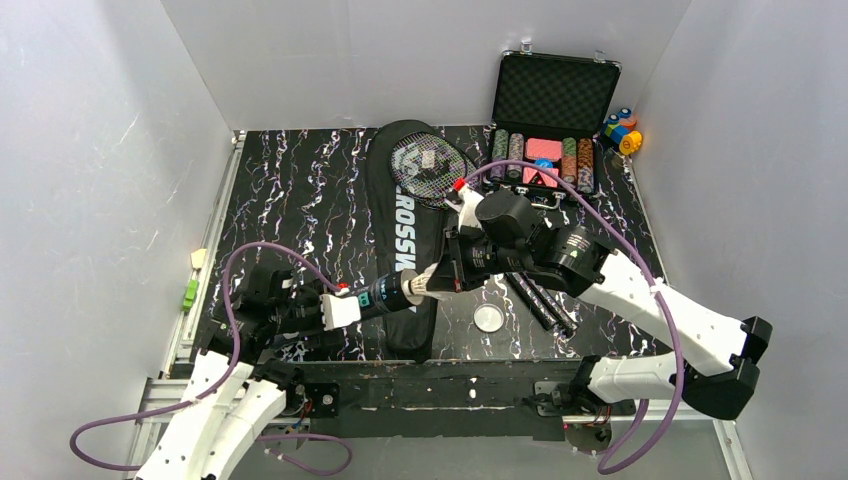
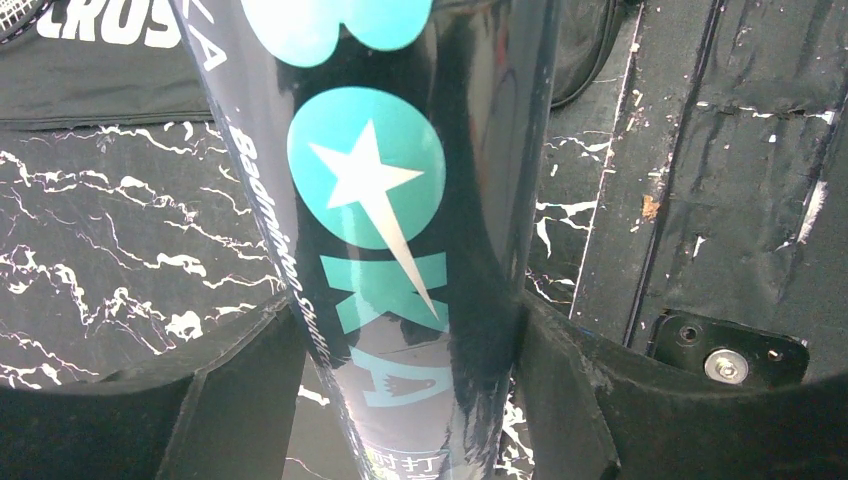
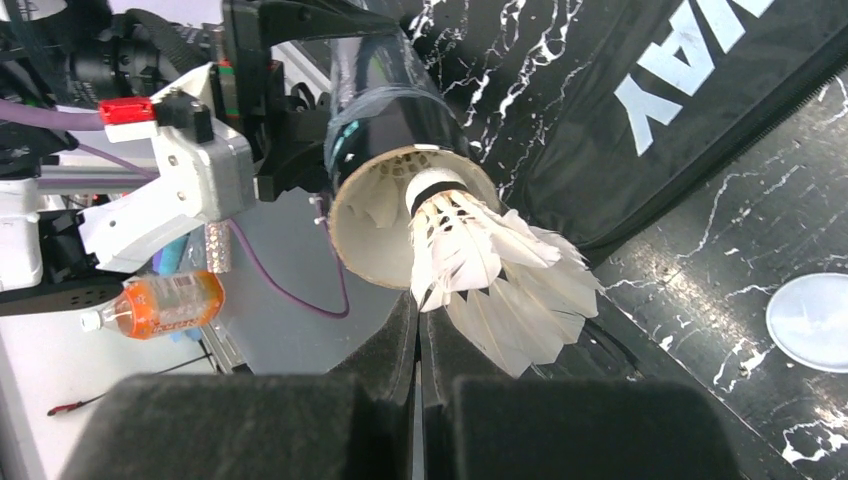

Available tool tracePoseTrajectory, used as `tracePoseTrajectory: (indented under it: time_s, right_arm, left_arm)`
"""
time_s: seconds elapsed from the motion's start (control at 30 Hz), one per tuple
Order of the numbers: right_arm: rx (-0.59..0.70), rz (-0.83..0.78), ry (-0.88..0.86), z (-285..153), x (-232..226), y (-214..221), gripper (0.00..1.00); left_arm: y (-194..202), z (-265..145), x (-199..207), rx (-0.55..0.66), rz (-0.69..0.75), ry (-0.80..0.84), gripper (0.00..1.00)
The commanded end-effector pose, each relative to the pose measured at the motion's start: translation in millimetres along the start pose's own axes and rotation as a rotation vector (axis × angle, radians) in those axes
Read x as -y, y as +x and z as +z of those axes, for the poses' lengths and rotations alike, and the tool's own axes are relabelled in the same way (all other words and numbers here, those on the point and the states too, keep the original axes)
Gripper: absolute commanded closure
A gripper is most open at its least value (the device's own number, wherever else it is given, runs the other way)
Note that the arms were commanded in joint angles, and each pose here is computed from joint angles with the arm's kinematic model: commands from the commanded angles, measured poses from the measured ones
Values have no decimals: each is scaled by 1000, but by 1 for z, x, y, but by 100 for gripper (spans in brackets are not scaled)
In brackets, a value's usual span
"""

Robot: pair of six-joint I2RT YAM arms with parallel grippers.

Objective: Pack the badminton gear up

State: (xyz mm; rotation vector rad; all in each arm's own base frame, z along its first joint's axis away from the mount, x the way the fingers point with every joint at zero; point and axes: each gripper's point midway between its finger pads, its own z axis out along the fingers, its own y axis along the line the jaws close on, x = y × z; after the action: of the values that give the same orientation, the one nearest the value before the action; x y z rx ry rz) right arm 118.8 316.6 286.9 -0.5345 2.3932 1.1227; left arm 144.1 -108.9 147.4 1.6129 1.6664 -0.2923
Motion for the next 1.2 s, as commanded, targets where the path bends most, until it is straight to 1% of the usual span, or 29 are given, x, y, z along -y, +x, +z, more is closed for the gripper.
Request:
tracePoseTrajectory:
  time_s: [0.0,0.23,0.43,0.47,0.53,0.67,0.8,0.97,1.17]
  right_arm:
    - [66,-49,-70,-5,-28,-20,99]
    - [53,-35,-154,8,-43,-15,99]
    - [22,-30,-175,25,-47,-12,99]
    - [14,-29,-179,27,-48,-11,94]
    - [-4,-26,-175,33,-48,-10,89]
    - [-13,-25,-181,36,-50,-10,69]
    - [34,-35,-192,19,-54,-16,58]
    - [122,-43,-205,-17,-57,-24,51]
    - [169,-19,-152,-35,-36,-19,50]
  left_arm:
    - [-15,-6,-7,49,41,-27,86]
    - [-14,-5,-5,50,41,-23,86]
    - [-16,-6,-5,57,42,-24,87]
    - [-16,-7,-5,59,41,-25,87]
    - [-17,-7,-5,59,41,-26,87]
    - [-16,-7,-5,59,42,-28,86]
    - [-16,-6,-4,59,39,-23,87]
    - [-16,-6,-4,61,42,-23,87]
    - [-19,-8,-4,69,38,-23,87]
